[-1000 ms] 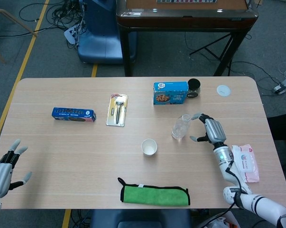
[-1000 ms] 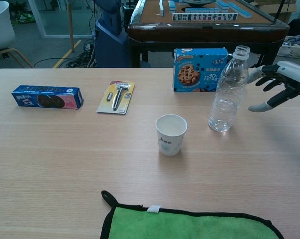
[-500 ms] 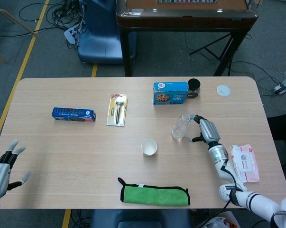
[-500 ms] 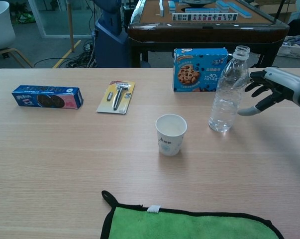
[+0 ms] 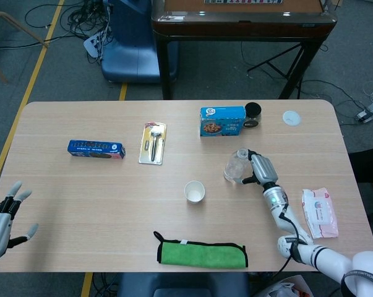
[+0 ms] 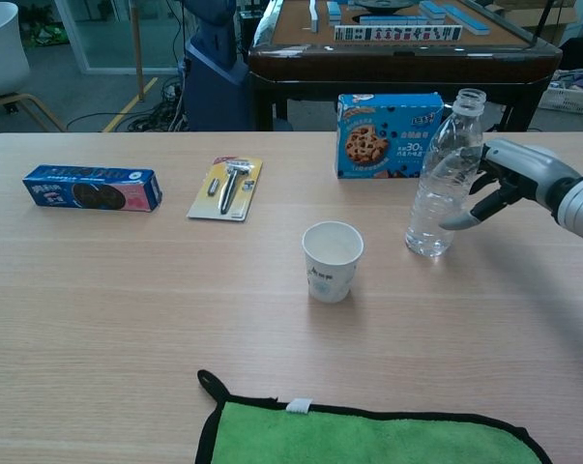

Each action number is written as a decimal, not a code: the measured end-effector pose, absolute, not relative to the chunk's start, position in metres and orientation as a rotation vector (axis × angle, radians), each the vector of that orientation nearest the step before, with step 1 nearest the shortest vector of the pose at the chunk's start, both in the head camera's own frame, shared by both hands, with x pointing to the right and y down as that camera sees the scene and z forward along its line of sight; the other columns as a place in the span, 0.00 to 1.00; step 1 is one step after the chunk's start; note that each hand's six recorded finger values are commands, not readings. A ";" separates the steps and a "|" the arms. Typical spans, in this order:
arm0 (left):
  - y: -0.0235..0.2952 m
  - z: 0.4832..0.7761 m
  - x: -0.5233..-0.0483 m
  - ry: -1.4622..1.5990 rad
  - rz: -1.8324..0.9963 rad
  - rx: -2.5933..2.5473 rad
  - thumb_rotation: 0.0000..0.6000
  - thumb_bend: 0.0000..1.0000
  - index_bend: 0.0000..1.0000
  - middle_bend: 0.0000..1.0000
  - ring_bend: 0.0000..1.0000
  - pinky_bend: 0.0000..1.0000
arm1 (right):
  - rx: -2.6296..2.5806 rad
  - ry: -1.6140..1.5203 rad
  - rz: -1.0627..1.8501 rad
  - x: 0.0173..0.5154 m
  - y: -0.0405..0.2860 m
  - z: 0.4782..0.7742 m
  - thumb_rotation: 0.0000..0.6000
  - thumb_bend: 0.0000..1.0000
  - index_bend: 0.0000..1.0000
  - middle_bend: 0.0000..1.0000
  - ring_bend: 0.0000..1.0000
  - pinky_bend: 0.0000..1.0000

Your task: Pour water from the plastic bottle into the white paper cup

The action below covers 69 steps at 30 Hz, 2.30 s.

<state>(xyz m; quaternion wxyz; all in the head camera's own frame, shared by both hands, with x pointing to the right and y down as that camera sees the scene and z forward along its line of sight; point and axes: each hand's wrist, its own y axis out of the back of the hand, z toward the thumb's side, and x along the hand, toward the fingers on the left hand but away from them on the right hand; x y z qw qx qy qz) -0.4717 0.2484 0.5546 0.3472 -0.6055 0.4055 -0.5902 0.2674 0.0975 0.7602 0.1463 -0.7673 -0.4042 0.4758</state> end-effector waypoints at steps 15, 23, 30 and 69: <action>0.250 0.554 -0.473 1.058 -1.538 -1.574 1.00 0.22 0.19 0.03 0.26 0.54 | -2.201 -1.194 1.348 0.257 0.090 0.767 1.00 0.18 0.33 0.41 0.30 0.34; 0.250 0.554 -0.473 1.056 -1.540 -1.576 1.00 0.22 0.19 0.03 0.25 0.54 | -2.174 -1.211 1.328 0.256 0.087 0.766 1.00 0.25 0.46 0.51 0.41 0.39; 0.250 0.554 -0.473 1.058 -1.540 -1.576 1.00 0.22 0.19 0.03 0.26 0.54 | -2.157 -1.195 1.321 0.255 0.086 0.764 1.00 0.26 0.52 0.55 0.45 0.39; 0.249 0.553 -0.474 1.063 -1.540 -1.574 1.00 0.22 0.20 0.03 0.26 0.54 | -1.678 -0.608 1.326 0.224 0.077 0.739 1.00 0.26 0.57 0.65 0.55 0.51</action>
